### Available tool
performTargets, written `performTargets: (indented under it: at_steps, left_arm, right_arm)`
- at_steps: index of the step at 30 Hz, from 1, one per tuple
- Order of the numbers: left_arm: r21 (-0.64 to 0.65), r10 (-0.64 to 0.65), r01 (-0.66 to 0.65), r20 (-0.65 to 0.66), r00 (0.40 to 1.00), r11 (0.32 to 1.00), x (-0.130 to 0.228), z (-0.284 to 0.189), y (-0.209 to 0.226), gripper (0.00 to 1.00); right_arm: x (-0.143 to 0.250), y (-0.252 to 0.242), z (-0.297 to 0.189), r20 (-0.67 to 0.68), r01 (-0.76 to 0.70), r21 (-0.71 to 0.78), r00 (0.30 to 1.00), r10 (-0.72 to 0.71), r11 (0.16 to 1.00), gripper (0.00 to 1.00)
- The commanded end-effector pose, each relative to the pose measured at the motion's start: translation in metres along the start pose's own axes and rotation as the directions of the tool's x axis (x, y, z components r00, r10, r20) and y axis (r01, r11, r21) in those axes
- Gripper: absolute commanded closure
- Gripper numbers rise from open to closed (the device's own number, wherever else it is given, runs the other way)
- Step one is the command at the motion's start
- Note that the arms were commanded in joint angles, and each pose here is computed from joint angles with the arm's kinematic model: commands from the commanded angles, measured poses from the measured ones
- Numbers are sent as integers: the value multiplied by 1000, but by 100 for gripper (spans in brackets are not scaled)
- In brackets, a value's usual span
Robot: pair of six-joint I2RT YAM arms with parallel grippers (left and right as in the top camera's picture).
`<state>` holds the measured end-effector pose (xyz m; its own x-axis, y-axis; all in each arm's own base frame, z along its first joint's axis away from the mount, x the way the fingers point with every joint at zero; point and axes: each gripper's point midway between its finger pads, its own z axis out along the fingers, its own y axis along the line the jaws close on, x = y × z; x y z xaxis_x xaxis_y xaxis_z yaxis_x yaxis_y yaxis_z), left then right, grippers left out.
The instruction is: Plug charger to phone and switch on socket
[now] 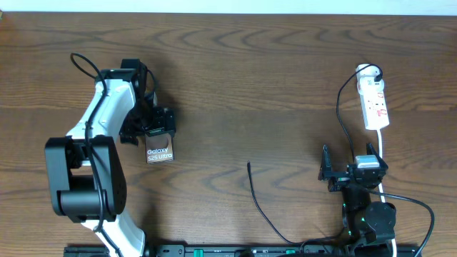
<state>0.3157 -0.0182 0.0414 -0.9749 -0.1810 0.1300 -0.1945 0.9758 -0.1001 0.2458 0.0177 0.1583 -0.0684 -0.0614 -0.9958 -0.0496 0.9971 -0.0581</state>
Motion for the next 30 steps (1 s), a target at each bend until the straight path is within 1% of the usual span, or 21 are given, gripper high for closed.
performTargets:
  at_steps: [1,12,24,30]
  left_arm:
    - [-10,-6,6,15,1000,1000,-7,-1,1,1]
    - [3,3,-3,92,996,1000,-28,3,-2,1]
    - [-26,2,0,82,997,1000,-30,12,4,1]
    - [-28,32,-29,81,996,999,-30,13,3,1]
  right_arm:
    - [1,-3,0,0,8,14,1000,-8,1000,1]
    - [1,-3,0,0,8,14,1000,-8,1000,1]
    - [1,-3,0,0,8,15,1000,-8,1000,1]
    - [1,-3,0,0,8,14,1000,-8,1000,1]
